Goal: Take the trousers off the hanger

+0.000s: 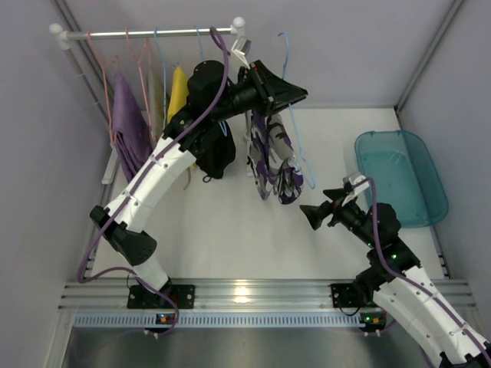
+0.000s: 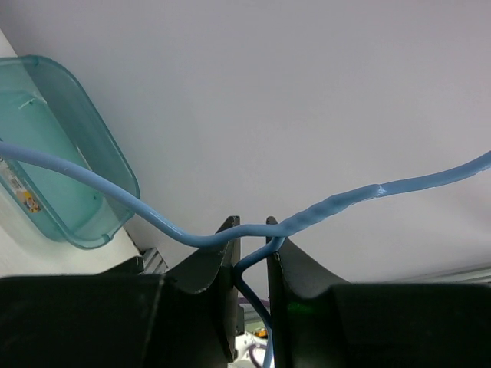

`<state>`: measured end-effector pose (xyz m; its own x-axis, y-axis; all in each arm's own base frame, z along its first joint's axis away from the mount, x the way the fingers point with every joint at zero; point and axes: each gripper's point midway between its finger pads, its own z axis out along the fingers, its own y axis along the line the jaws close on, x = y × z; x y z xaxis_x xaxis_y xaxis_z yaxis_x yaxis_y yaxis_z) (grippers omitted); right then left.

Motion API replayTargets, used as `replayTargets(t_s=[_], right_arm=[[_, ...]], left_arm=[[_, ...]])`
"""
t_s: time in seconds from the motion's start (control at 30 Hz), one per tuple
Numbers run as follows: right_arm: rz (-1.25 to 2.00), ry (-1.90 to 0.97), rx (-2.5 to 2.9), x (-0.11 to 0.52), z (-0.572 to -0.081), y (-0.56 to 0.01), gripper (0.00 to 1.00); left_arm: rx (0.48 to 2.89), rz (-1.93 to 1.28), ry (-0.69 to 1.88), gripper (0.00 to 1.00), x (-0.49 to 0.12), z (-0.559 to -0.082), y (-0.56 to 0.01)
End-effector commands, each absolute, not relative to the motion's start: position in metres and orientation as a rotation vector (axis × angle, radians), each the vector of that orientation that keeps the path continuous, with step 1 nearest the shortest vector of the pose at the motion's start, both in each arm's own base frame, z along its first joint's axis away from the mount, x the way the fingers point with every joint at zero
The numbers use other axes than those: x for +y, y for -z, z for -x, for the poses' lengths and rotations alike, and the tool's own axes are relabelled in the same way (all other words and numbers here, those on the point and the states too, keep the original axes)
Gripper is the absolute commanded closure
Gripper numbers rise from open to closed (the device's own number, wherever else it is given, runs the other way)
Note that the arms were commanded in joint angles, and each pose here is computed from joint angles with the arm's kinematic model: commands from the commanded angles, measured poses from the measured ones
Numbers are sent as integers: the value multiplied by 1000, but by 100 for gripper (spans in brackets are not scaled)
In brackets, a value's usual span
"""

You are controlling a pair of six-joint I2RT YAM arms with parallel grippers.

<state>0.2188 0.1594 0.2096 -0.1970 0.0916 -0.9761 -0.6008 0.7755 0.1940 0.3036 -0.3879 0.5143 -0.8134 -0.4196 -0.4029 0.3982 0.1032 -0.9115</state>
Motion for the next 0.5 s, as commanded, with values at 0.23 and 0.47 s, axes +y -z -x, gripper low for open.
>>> replayTargets(t_s=[0.23,0.47], right_arm=[[419,-698,1512,182,-246,-230,1],[350,-779,1525,201,-256,-226,1]], left_arm=[[1418,-58,1874,100,-366,-283,-612],[1404,-58,1887,100,-366,-281,-618]])
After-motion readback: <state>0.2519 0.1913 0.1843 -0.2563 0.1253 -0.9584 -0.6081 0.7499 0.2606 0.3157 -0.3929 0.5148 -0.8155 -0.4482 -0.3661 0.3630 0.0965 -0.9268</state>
